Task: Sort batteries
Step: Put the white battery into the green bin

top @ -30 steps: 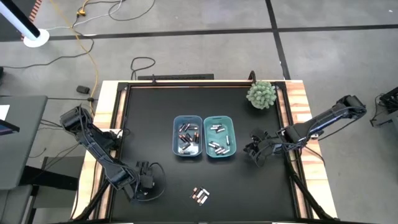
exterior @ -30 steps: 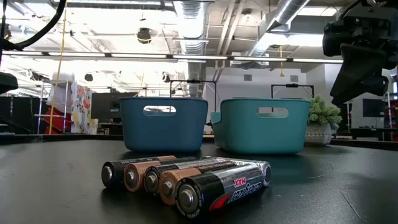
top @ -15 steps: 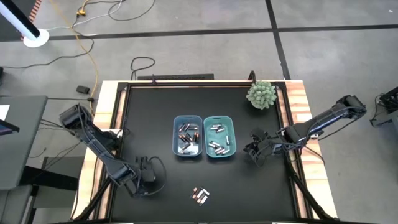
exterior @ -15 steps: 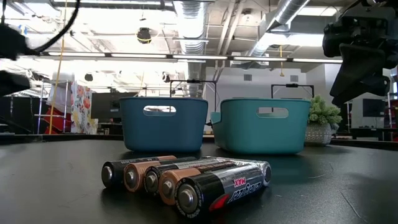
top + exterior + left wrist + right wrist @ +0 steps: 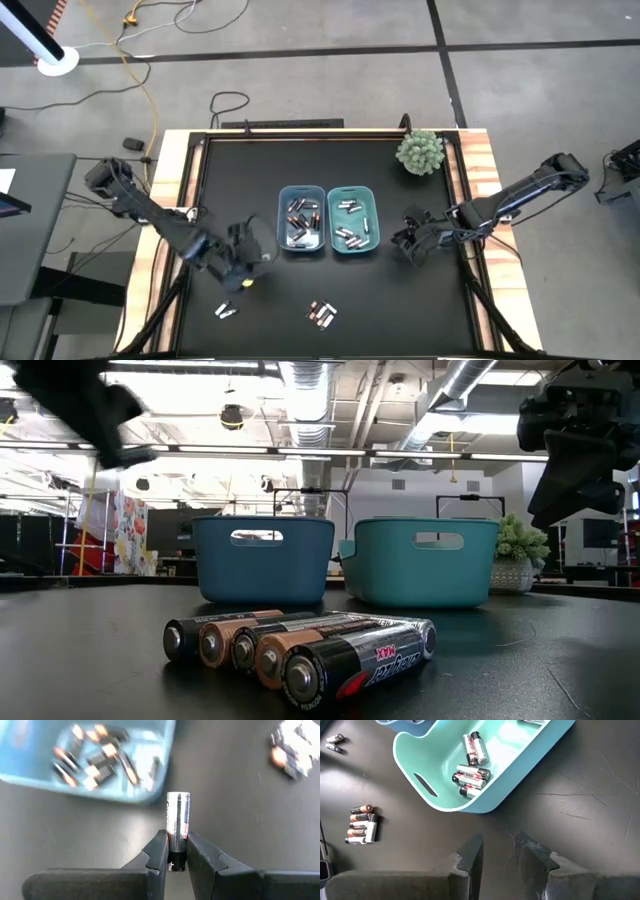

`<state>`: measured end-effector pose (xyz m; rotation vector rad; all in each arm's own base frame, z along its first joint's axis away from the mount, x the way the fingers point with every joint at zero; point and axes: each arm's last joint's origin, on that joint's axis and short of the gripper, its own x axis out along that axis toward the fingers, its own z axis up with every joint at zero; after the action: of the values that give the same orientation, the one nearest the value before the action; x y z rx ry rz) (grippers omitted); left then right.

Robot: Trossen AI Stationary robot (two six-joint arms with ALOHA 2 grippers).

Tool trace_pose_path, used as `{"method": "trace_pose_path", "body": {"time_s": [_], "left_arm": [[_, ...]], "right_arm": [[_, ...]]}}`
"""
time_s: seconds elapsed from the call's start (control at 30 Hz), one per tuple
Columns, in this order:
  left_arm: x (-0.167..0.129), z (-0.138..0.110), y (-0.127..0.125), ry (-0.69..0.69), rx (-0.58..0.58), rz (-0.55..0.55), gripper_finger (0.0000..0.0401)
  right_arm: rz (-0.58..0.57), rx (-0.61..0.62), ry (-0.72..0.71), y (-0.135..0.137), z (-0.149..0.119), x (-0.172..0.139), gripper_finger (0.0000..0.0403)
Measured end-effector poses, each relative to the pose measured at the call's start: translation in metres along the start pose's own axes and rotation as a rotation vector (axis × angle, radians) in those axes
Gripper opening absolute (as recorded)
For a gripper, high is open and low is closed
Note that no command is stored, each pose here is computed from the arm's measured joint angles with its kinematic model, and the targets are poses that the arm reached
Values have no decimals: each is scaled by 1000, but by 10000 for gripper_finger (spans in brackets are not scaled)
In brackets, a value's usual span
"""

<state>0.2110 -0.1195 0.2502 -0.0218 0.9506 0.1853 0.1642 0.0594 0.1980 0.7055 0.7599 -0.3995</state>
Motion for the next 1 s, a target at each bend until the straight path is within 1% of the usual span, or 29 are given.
{"method": "trace_pose_path", "body": {"time_s": [0.17,0.33,0.5,0.63,0.73,0.83,0.9,1.0], "left_arm": [[7,51,26,-21,-16,58,49],[17,108,51,-57,-39,100,49],[36,159,69,-89,-104,144,48],[60,195,78,-94,-100,146,48],[81,216,81,-95,-88,108,48],[104,231,84,-86,-90,86,48],[121,236,85,-71,-100,62,48],[144,241,87,-45,-147,29,48]], "right_arm": [[9,-1,-2,1,0,0,127],[17,-14,5,2,-2,-1,127],[19,-26,6,3,-3,-1,127],[19,-42,6,3,-3,-1,127],[19,-42,6,3,-3,-1,127],[18,-51,6,3,-3,-1,127],[18,-69,6,3,-3,-1,127],[19,-78,6,3,-3,-1,127]]}}
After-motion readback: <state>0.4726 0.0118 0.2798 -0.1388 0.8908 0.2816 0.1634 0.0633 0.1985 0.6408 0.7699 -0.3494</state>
